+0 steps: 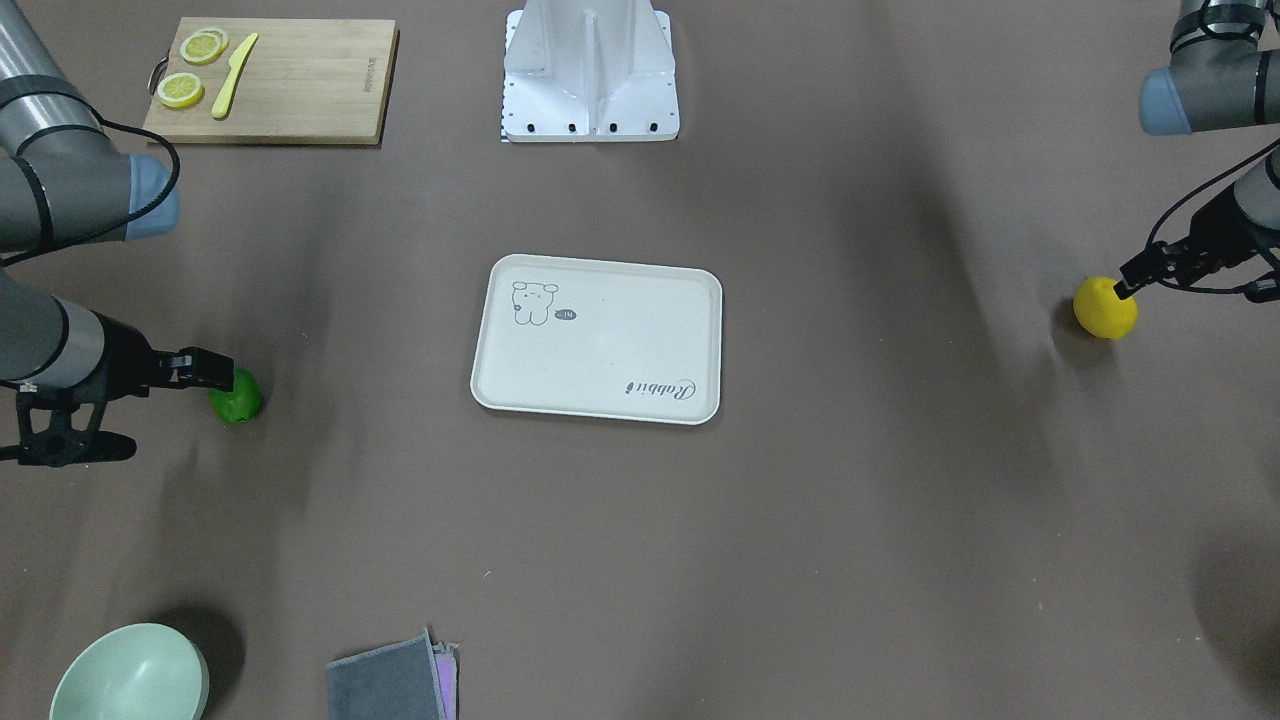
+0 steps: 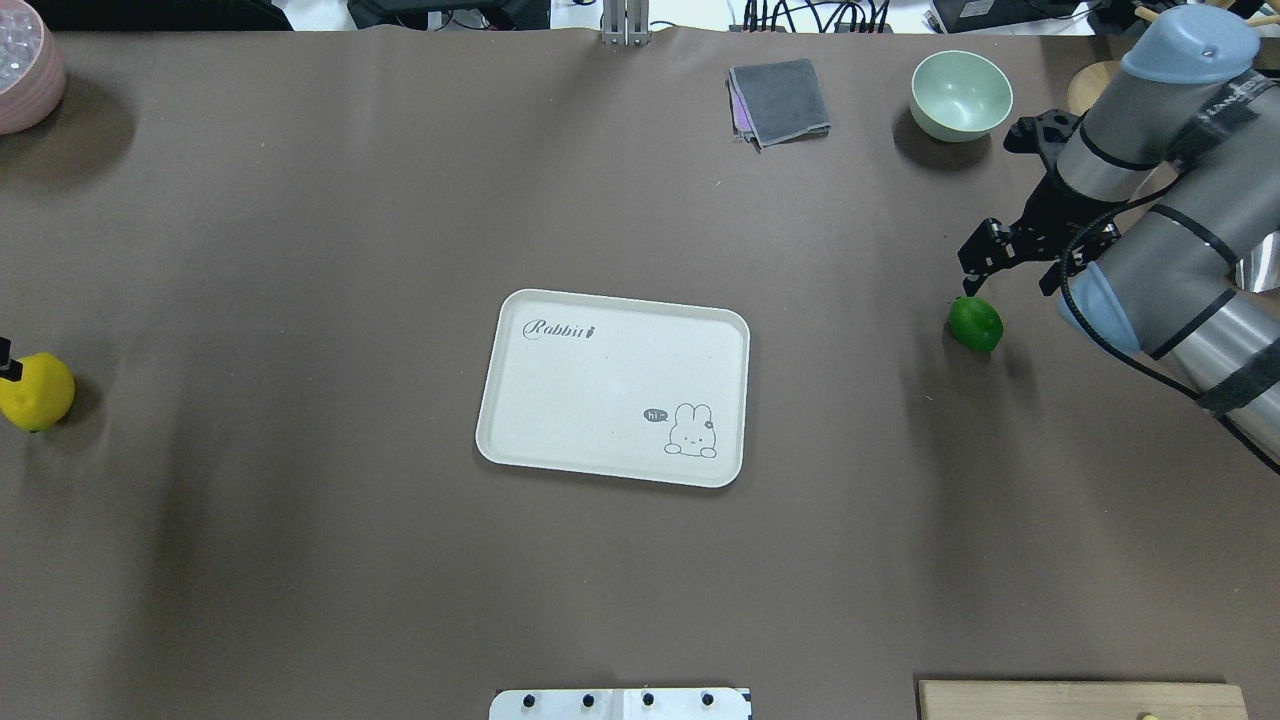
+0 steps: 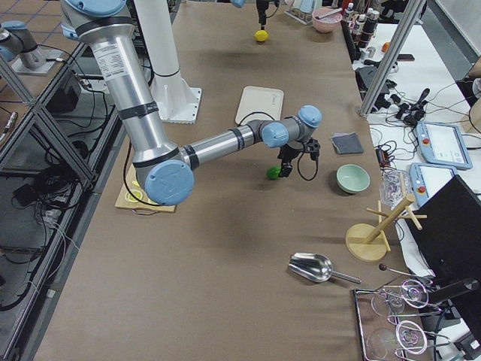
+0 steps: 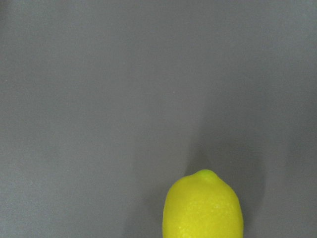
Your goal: Place all lemons on tray
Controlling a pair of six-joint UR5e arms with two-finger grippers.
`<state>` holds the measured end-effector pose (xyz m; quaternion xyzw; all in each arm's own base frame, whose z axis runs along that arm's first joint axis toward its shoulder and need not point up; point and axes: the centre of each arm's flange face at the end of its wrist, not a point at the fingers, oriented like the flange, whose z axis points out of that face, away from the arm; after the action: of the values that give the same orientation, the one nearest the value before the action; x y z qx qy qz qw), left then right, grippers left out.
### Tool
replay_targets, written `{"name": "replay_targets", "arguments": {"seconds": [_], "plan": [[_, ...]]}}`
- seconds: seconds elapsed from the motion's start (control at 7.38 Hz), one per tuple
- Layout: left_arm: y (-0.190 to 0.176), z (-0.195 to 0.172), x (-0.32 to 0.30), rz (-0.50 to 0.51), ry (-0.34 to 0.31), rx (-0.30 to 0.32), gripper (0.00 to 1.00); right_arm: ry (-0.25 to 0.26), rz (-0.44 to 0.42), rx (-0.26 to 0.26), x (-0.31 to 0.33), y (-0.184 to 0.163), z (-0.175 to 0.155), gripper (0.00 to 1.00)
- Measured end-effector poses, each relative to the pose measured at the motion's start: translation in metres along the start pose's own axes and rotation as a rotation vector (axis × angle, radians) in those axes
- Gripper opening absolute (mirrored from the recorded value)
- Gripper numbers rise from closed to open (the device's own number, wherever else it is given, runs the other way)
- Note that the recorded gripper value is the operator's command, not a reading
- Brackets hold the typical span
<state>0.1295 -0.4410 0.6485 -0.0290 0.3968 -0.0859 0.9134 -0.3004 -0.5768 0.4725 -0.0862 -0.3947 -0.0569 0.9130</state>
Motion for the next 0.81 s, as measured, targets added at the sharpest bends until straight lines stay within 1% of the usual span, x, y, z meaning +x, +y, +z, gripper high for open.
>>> {"name": "replay_targets", "arguments": {"seconds": [0.27, 0.54, 0.68, 0.81], "plan": [[-0.003, 0.005, 0.011, -0.028, 0.008, -0.003, 0.97, 0.010, -0.025, -0.035, -0.018, -0.005, 0.027, 0.99], [-0.008, 0.013, 0.021, -0.036, 0.009, -0.011, 0.95, 0.017, -0.026, -0.053, -0.017, -0.006, 0.039, 0.99], [-0.008, 0.017, 0.024, -0.033, 0.007, -0.019, 0.93, 0.019, -0.025, -0.057, -0.013, -0.007, 0.044, 0.89], [-0.007, 0.021, 0.024, -0.032, 0.003, -0.025, 0.83, 0.020, -0.025, -0.059, -0.011, -0.009, 0.048, 0.56]]}}
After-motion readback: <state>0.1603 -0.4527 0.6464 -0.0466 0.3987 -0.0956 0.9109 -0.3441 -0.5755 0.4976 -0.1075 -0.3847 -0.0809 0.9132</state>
